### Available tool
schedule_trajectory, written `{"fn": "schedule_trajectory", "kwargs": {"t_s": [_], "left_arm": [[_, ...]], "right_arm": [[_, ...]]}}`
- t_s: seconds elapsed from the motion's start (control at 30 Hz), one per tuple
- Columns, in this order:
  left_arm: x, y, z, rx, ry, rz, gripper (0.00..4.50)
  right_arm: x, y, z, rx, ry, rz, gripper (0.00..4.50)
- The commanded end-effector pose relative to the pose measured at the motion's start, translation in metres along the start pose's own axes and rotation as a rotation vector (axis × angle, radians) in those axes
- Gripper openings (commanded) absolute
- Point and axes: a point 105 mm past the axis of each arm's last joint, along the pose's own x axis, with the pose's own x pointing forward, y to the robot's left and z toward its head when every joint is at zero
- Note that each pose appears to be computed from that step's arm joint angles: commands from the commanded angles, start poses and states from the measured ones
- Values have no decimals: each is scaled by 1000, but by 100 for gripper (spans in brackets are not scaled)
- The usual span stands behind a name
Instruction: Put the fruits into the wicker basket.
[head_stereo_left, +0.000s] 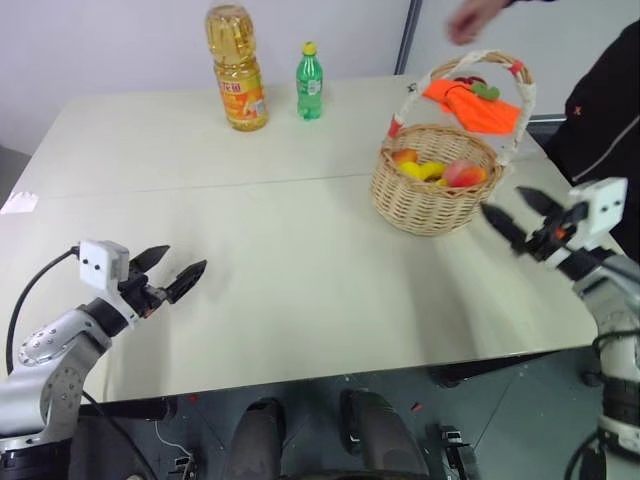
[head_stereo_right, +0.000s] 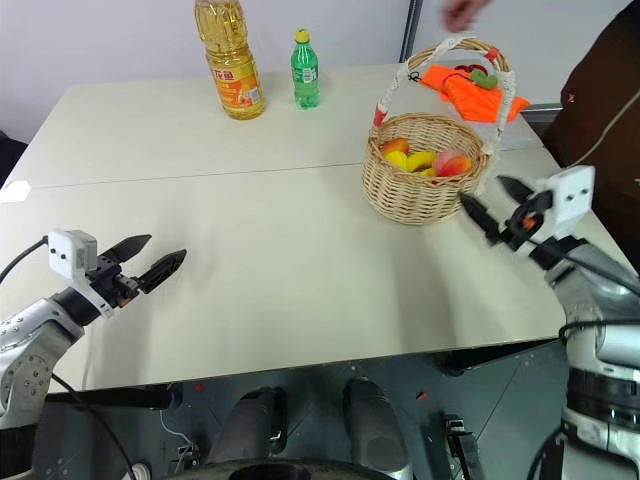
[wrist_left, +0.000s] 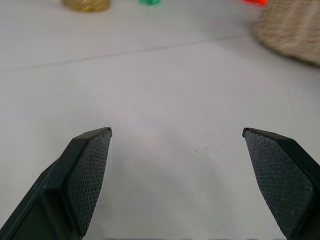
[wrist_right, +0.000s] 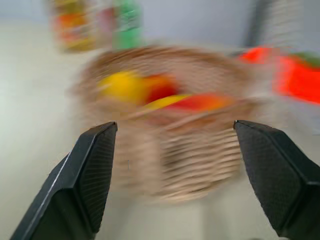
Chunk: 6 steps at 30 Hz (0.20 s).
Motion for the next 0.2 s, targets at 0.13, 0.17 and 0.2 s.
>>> {"fn": "schedule_trajectory", "kwargs": {"t_s": [0.13,0.17,0.2], "left_arm": [[-14,17,-4,65,-27,109,450],[-15,17,-5,65,-27,112,450],[-15,18,-7,59,-26,112,450]], "right_arm": [[13,40,-11,-22,10,170,388],[15,42,-14,-20,12,177,388],[17,43,-15,-20,12,181,388]]}}
